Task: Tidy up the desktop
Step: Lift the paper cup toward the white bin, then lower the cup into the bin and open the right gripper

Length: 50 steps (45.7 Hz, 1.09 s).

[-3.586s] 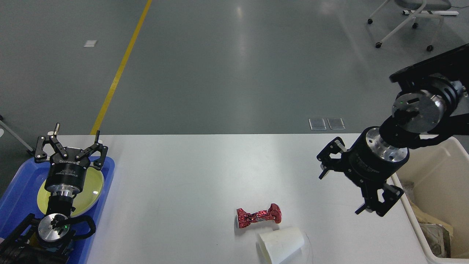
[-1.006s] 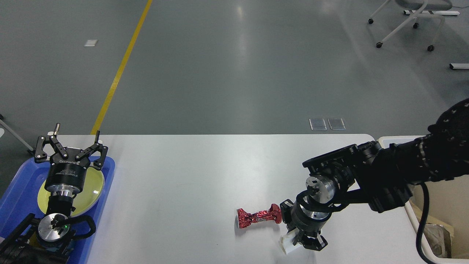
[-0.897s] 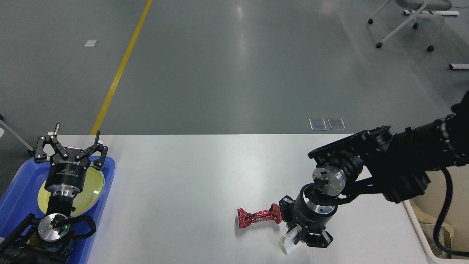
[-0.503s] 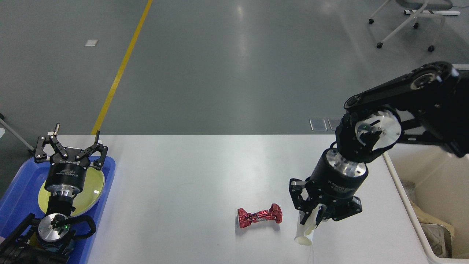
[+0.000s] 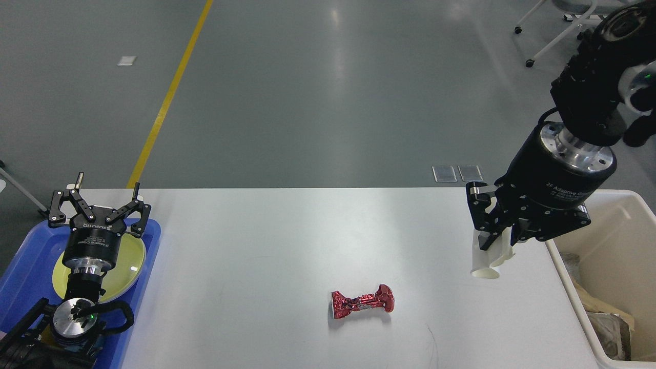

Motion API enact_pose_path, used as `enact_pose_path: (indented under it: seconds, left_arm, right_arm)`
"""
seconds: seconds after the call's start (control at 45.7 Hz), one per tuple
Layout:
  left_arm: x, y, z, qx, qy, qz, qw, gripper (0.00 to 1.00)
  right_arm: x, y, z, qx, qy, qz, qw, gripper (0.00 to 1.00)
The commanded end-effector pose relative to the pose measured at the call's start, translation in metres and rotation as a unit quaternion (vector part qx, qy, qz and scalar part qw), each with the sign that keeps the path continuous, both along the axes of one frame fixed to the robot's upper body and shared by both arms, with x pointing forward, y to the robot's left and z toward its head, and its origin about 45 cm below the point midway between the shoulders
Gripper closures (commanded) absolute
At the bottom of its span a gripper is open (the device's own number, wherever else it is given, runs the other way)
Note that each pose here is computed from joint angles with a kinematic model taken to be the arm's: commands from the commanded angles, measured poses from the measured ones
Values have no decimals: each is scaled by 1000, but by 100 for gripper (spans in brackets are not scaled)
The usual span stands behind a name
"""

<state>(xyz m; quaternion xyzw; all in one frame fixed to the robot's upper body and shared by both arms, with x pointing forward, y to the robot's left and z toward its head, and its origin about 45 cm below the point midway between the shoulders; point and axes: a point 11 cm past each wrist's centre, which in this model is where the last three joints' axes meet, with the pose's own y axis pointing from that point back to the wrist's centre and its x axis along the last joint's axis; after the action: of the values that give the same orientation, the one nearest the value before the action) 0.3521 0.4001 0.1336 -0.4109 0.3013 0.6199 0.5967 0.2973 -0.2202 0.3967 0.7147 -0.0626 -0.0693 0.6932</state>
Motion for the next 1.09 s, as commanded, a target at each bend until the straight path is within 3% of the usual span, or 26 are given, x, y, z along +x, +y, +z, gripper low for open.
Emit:
enact_pose_path:
  seconds: [0.0, 0.262, 0.459, 0.722, 0.853, 1.071]
  left_arm:
    - [0, 0, 0, 0, 0, 0, 1000, 4]
    - [0, 0, 0, 0, 0, 0, 1000, 4]
    - [0, 0, 0, 0, 0, 0, 1000, 4]
    - [0, 0, 0, 0, 0, 0, 1000, 4]
    - [0, 0, 0, 0, 0, 0, 1000, 4]
    - [0, 0, 0, 0, 0, 0, 1000, 4]
  right_arm:
    - [8, -21, -5, -16, -20, -44, 999, 100]
    - [37, -147, -53, -62, -40, -213, 974, 100]
    - [46, -259, -101, -123, -87, -329, 932, 100]
    - [37, -325, -174, -211, -130, -383, 890, 100]
    - [24, -334, -230, -249, -166, -405, 864, 100]
    - [-1, -329, -303, -327, -254, -319, 853, 100]
